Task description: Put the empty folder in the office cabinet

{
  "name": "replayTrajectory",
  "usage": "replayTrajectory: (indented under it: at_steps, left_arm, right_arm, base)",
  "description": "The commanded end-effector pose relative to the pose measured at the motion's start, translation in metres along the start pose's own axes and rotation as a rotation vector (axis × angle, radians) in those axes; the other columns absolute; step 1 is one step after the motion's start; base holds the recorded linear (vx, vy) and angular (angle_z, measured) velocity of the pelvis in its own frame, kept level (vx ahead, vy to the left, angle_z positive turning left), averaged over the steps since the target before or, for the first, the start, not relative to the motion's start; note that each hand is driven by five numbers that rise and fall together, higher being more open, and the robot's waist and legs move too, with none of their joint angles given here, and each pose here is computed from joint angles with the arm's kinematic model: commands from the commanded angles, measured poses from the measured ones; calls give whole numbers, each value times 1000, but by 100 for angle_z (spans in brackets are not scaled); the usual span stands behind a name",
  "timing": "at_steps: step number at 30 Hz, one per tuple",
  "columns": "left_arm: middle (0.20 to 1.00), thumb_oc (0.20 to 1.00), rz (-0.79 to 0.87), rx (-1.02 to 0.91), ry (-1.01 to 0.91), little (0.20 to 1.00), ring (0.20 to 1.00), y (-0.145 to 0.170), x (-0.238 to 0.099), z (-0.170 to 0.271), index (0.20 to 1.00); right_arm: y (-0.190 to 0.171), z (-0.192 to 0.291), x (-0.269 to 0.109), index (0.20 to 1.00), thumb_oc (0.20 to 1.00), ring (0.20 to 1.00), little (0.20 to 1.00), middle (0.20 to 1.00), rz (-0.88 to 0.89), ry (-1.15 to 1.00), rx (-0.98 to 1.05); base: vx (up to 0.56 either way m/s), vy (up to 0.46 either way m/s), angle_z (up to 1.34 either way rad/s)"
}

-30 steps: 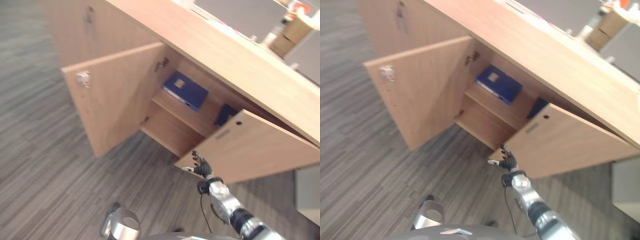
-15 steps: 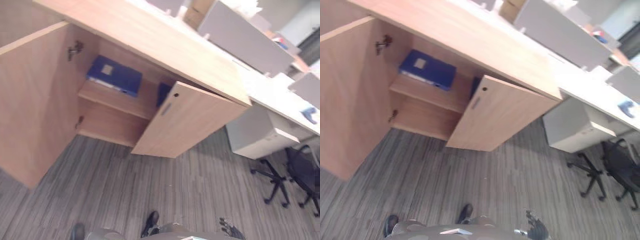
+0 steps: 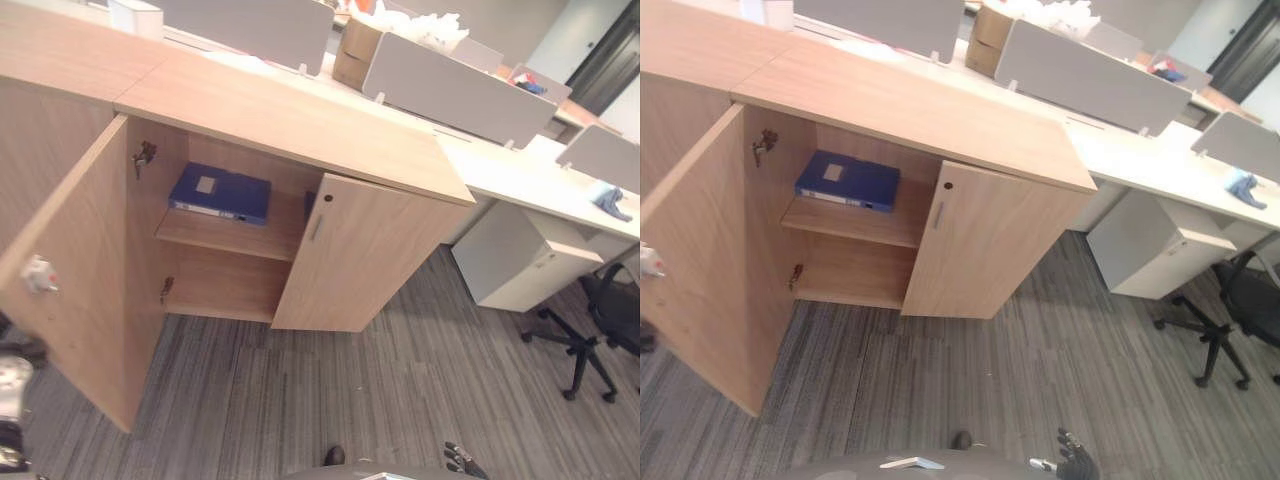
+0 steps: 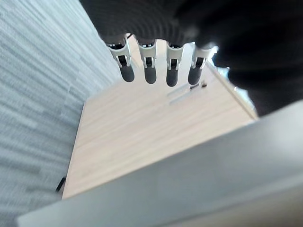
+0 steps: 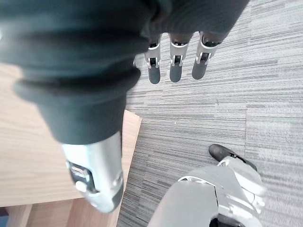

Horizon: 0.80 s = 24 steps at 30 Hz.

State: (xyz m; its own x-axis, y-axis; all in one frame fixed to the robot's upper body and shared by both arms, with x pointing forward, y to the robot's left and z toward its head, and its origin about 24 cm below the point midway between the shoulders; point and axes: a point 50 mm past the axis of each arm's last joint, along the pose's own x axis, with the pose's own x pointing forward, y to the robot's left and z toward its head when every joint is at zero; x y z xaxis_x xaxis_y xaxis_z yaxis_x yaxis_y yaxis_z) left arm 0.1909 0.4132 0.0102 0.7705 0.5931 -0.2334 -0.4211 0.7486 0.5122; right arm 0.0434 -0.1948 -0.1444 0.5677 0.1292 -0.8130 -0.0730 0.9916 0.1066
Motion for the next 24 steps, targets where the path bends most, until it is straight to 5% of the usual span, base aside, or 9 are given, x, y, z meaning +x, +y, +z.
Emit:
replayTrajectory:
  at_steps: [1, 6, 11, 24]
  left_arm:
    - [1000, 1000, -155, 77, -57, 1000, 1000, -18, 6, 14, 1000]
    - [1000, 1000, -290, -18, 44, 1000, 1000, -80, -17, -20, 1000]
    - [1000, 1000, -276, -39, 68, 1000, 1000, -91, -18, -21, 1000]
    - [1000, 1000, 2, -60, -68, 1000, 1000, -25, 28, 45, 1000]
  right_arm:
    - [-15, 38, 11, 1000, 1000, 1000, 1000, 1000, -13, -113, -58]
    - [-22, 39, 9, 1000, 1000, 1000, 1000, 1000, -57, -114, -63]
    - [-31, 39, 5, 1000, 1000, 1000, 1000, 1000, -82, -111, -102]
    - [-70, 39, -13, 1000, 1000, 1000, 1000, 1000, -194, -89, -165]
  base:
    - [-44, -11, -51]
    - [22, -15, -44]
    - [78, -38, -42]
    - [48, -49, -3]
